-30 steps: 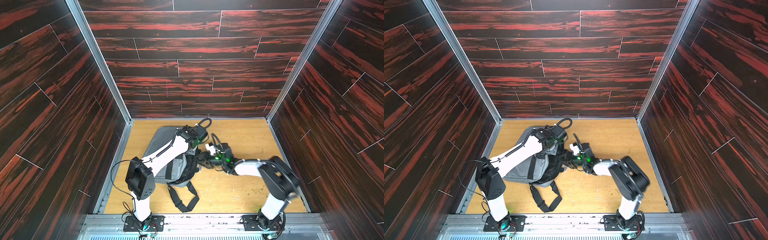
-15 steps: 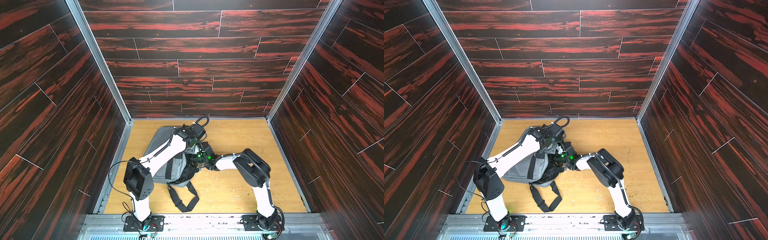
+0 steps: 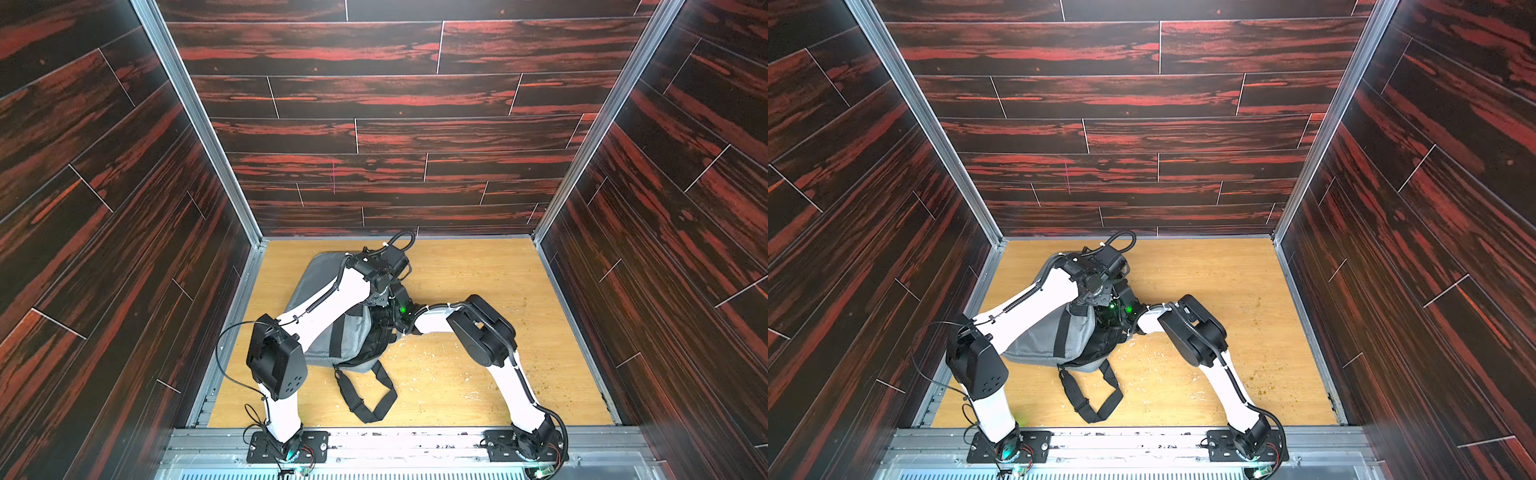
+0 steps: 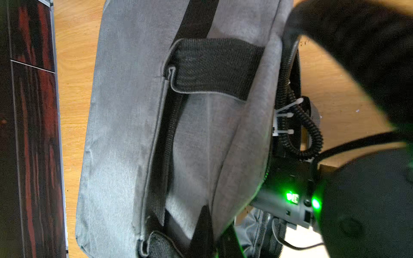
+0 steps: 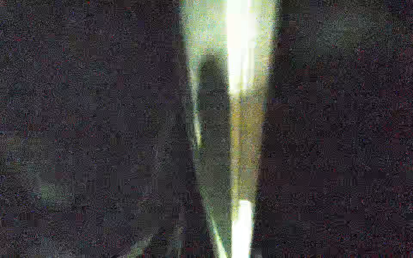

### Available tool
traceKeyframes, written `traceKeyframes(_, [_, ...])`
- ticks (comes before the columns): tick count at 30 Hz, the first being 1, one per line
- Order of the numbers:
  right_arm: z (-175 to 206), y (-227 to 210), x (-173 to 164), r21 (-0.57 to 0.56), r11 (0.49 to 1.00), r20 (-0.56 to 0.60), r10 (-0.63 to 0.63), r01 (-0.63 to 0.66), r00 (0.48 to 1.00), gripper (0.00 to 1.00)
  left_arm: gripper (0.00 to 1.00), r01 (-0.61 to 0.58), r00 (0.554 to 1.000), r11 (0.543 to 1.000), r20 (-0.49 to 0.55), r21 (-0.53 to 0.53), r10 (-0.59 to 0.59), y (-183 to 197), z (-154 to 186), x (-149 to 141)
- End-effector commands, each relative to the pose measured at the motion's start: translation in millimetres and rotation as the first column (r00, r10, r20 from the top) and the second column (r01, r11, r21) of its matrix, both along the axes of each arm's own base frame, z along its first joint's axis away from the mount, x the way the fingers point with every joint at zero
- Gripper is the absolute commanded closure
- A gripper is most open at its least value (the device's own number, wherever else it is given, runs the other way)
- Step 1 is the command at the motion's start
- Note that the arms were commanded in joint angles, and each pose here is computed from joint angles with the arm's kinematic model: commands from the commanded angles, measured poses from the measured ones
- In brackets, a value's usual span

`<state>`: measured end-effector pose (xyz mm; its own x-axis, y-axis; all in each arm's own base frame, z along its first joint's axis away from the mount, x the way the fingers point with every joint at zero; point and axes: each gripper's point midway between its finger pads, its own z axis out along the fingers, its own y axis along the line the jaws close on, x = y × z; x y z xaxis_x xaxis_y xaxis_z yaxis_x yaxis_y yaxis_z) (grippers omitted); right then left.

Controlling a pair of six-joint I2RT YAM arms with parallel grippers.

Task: Open the zippered laptop bag and take out the laptop
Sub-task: Take out the laptop from the zippered laptop bag.

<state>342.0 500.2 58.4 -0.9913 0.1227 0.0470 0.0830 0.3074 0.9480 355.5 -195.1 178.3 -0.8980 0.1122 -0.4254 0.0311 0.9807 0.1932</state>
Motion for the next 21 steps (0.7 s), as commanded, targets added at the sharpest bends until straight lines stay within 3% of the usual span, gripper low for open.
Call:
traceKeyframes(1, [-29, 19, -10, -0.031, 0.999, -0.019, 0.012, -0.013, 1.0, 0.59, 1.0, 0.017, 0.996, 0.996, 0.093, -0.09, -0.009, -19, 31, 9])
traceKeyframes(4, [-51, 15, -15, -0.131, 0.991, -0.036, -0.006, 0.001, 0.999, 0.54, 1.0, 0.019, 0.994, 0.994, 0.111, -0.103, -0.008, -21, 36, 12])
traceKeyframes(7, [-66, 11, -17, -0.147, 0.988, -0.075, -0.051, 0.039, 0.996, 0.53, 1.0, 0.023, 0.992, 0.993, 0.125, -0.118, -0.009, -23, 40, 14])
traceKeyframes(15, [-63, 42, -19, -0.088, 0.996, -0.069, -0.038, 0.031, 0.997, 0.54, 1.0, 0.02, 0.992, 0.99, 0.122, -0.136, -0.003, -26, 41, 14])
traceKeyframes(19, [-52, 46, -14, -0.018, 0.999, -0.038, -0.044, 0.044, 0.998, 0.58, 1.0, 0.012, 0.993, 0.992, 0.115, -0.124, 0.002, -23, 39, 12])
traceKeyframes(21, [-47, 46, -15, -0.037, 0.999, -0.011, -0.02, 0.019, 1.0, 0.69, 1.0, 0.01, 0.994, 0.994, 0.108, -0.112, 0.002, -20, 38, 10])
